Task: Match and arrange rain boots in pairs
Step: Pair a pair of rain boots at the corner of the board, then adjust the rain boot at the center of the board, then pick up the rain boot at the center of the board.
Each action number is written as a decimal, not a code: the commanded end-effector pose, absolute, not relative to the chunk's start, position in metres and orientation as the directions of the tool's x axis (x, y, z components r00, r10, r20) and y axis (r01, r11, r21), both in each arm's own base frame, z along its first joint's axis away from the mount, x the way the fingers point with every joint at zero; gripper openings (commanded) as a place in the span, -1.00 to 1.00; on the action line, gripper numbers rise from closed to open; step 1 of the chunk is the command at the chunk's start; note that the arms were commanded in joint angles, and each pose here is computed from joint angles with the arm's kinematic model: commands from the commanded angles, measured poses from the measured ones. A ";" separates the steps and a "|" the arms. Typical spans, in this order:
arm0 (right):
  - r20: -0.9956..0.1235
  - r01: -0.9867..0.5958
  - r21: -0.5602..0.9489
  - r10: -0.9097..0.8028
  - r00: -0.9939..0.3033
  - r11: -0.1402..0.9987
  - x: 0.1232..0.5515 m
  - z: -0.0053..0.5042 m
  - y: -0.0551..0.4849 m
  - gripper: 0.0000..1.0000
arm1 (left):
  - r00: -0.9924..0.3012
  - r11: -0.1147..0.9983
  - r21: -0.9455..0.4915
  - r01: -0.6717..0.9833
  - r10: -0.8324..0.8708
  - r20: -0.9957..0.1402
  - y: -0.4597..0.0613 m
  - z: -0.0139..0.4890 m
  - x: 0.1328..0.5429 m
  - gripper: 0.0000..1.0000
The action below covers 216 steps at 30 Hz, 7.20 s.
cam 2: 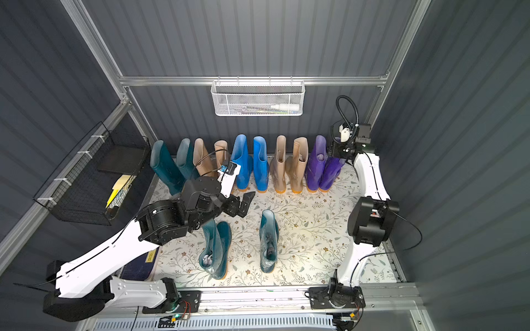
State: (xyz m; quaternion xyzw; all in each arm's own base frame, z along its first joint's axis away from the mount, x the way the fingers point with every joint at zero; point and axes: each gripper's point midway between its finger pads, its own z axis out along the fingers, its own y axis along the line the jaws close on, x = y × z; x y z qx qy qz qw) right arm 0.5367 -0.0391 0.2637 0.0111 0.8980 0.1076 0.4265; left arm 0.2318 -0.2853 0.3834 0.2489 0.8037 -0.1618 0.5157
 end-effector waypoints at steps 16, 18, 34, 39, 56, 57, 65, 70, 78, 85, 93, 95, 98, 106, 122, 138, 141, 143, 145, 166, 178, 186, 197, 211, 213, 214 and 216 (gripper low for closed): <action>-0.682 0.115 0.251 0.260 -0.684 0.961 0.497 0.246 -0.040 0.24 | -0.331 0.805 -0.026 0.593 0.214 -0.919 -0.284 0.385 0.226 0.99; -0.685 0.108 0.251 0.255 -0.682 0.962 0.501 0.244 -0.039 0.12 | -0.331 0.805 -0.027 0.593 0.213 -0.919 -0.284 0.386 0.225 0.99; -0.767 -0.021 0.132 0.088 -0.635 0.991 0.537 0.270 -0.046 -0.72 | -0.338 0.818 -0.044 0.573 0.187 -0.922 -0.279 0.390 0.226 0.99; -0.773 0.012 0.066 0.059 -0.632 0.998 0.534 0.278 -0.060 -0.77 | -0.340 0.816 -0.040 0.576 0.195 -0.920 -0.281 0.389 0.227 0.99; -0.746 0.122 0.000 0.081 -0.661 0.993 0.519 0.274 -0.088 -0.76 | -0.341 0.816 -0.040 0.577 0.197 -0.919 -0.282 0.388 0.227 0.99; -0.749 0.120 0.003 0.082 -0.658 0.993 0.519 0.275 -0.087 -0.77 | -0.341 0.816 -0.039 0.577 0.197 -0.919 -0.281 0.388 0.227 0.99; -0.766 0.083 0.085 0.118 -0.632 0.993 0.518 0.275 -0.074 -0.36 | -0.343 0.815 -0.036 0.579 0.203 -0.917 -0.283 0.385 0.227 0.99; -0.764 0.096 0.130 0.162 -0.625 0.987 0.528 0.273 -0.073 0.06 | -0.341 0.816 -0.034 0.577 0.203 -0.918 -0.282 0.386 0.227 0.99; -0.766 0.100 0.199 0.218 -0.605 0.975 0.554 0.268 -0.071 0.27 | -0.337 0.821 -0.029 0.570 0.202 -0.919 -0.278 0.389 0.227 0.99; -0.786 0.100 0.201 0.222 -0.578 0.974 0.573 0.268 -0.071 0.34 | -0.336 0.826 -0.021 0.563 0.206 -0.919 -0.276 0.388 0.228 0.99; -0.798 0.064 0.198 0.198 -0.570 0.978 0.577 0.270 -0.065 -0.27 | -0.336 0.829 -0.017 0.559 0.208 -0.919 -0.274 0.387 0.228 0.99; -0.800 0.034 0.201 0.184 -0.571 0.979 0.577 0.271 -0.060 -0.41 | -0.335 0.829 -0.018 0.560 0.206 -0.919 -0.273 0.387 0.227 0.99; -0.807 -0.017 0.202 0.157 -0.570 0.979 0.576 0.273 -0.052 -0.54 | -0.335 0.830 -0.018 0.557 0.205 -0.920 -0.271 0.387 0.227 0.99; -0.840 -0.170 0.237 0.114 -0.530 0.957 0.567 0.290 -0.024 -0.67 | -0.334 0.828 -0.026 0.561 0.197 -0.922 -0.273 0.388 0.226 0.99; -0.824 -0.183 0.269 0.128 -0.552 0.946 0.557 0.290 -0.017 -0.16 | -0.336 0.823 -0.030 0.568 0.198 -0.921 -0.275 0.387 0.226 0.99; -0.844 -0.033 0.250 0.201 -0.497 0.968 0.527 0.313 -0.033 0.27 | -0.326 0.826 -0.017 0.564 0.204 -0.923 -0.270 0.393 0.225 0.99; -0.853 -0.026 0.253 0.211 -0.478 0.967 0.517 0.320 -0.030 0.32 | -0.323 0.826 -0.016 0.563 0.202 -0.925 -0.267 0.396 0.224 0.99; -0.855 -0.030 0.254 0.209 -0.475 0.967 0.508 0.324 -0.026 0.34 | -0.320 0.826 -0.016 0.564 0.200 -0.926 -0.264 0.398 0.222 0.99; -0.854 -0.033 0.252 0.206 -0.479 0.967 0.498 0.326 -0.020 0.37 | -0.319 0.827 -0.013 0.562 0.202 -0.926 -0.261 0.398 0.221 0.99; -0.796 -0.147 0.236 0.105 -0.596 0.961 0.325 0.332 0.080 0.65 | -0.626 0.937 -0.015 0.350 0.222 -0.747 -0.171 0.356 0.185 0.99; -0.727 -0.253 0.294 0.044 -0.685 0.922 0.275 0.314 0.127 0.67 | -0.788 0.960 -0.076 0.269 0.174 -0.591 -0.154 0.297 0.156 0.99; -0.711 -0.288 0.310 0.020 -0.702 0.906 0.262 0.310 0.144 0.67 | -0.848 0.954 -0.115 0.277 0.186 -0.497 -0.166 0.260 0.144 0.99; -0.705 -0.310 0.337 0.020 -0.709 0.889 0.244 0.304 0.153 0.68 | -0.866 0.941 -0.177 0.287 0.175 -0.469 -0.189 0.233 0.144 0.61; -0.775 -0.356 0.303 0.011 -0.632 0.884 0.245 0.287 0.152 0.71 | -0.818 0.906 -0.216 0.363 0.198 -0.540 -0.216 0.233 0.157 -0.77; -0.786 -0.355 0.303 0.021 -0.618 0.884 0.245 0.289 0.150 0.71 | -0.810 0.902 -0.218 0.372 0.201 -0.551 -0.218 0.238 0.158 -1.00; -0.787 -0.354 0.306 0.026 -0.617 0.884 0.244 0.290 0.149 0.71 | -0.802 0.901 -0.217 0.377 0.200 -0.563 -0.218 0.242 0.160 -1.00; -0.784 -0.356 0.316 0.031 -0.620 0.880 0.241 0.289 0.150 0.71 | -0.776 0.893 -0.232 0.386 0.178 -0.605 -0.225 0.256 0.167 -1.00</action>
